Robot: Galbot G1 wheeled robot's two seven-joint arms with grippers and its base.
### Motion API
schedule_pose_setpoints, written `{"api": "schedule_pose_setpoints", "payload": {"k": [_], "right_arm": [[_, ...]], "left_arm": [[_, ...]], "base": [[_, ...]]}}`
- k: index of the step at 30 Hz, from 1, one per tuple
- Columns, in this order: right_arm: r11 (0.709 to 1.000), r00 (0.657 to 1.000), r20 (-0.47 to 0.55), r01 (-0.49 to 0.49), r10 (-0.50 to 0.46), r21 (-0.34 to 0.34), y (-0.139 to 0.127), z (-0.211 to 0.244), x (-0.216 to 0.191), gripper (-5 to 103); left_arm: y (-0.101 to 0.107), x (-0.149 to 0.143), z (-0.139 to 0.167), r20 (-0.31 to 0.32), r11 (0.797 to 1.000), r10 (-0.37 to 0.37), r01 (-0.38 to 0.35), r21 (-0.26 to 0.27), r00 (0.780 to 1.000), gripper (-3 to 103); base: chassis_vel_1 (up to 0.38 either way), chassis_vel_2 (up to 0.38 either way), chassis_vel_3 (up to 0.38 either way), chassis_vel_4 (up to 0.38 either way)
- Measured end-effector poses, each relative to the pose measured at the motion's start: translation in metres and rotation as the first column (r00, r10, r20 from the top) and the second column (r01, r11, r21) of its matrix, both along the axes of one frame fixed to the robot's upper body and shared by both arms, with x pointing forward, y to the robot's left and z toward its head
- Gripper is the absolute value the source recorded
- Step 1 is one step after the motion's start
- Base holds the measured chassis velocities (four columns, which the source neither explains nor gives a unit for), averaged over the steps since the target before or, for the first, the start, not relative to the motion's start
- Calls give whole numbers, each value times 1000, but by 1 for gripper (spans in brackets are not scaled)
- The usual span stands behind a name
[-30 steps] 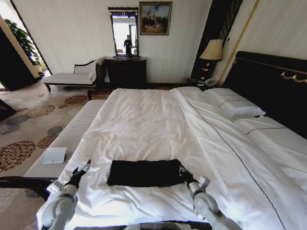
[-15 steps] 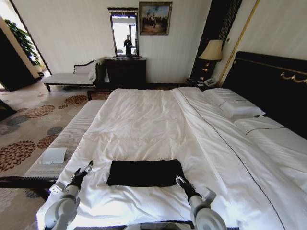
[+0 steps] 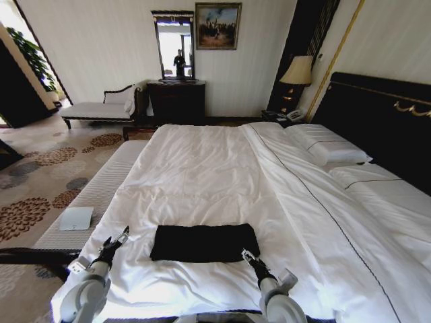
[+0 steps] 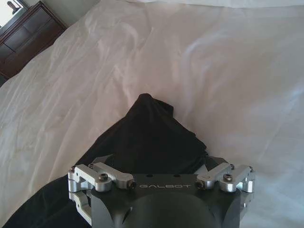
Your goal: Fold the clothes on the bed.
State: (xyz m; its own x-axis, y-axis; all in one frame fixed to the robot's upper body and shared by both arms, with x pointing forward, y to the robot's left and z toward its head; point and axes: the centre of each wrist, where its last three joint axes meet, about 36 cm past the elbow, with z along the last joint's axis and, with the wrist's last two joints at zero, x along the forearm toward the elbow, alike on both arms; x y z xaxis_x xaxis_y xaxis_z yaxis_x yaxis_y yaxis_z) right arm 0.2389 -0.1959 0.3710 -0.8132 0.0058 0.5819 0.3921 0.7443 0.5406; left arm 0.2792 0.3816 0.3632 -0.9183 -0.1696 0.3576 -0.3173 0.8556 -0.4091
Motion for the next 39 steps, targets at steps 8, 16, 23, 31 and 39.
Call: {"api": "schedule_pose_setpoints", "payload": {"k": [8, 16, 23, 31, 39], "right_arm": [[1000, 1000, 11, 4, -4, -7, -1, -2, -2, 75], [1000, 1000, 16, -1, 1, -30, -4, 3, -7, 47], [999, 1000, 2, 7, -7, -54, -8, -5, -6, 20], [996, 1000, -10, 15, -16, -84, -12, -10, -6, 1], [992, 1000, -17, 10, -12, -126, -25, -2, -11, 0]], "left_arm": [[1, 1, 1, 3, 1000, -6, 6, 6, 1000, 100], [2, 2, 2, 6, 1000, -10, 10, 14, 1000, 100], [2, 3, 0, 3, 1000, -14, 14, 13, 1000, 100], [2, 5, -1, 3, 1000, -16, 16, 15, 1000, 100], [1, 4, -3, 3, 1000, -15, 15, 15, 1000, 100]], "base": [[0, 0, 0, 0], [0, 0, 0, 0], [0, 0, 0, 0], [0, 0, 0, 0], [0, 0, 0, 0]]}}
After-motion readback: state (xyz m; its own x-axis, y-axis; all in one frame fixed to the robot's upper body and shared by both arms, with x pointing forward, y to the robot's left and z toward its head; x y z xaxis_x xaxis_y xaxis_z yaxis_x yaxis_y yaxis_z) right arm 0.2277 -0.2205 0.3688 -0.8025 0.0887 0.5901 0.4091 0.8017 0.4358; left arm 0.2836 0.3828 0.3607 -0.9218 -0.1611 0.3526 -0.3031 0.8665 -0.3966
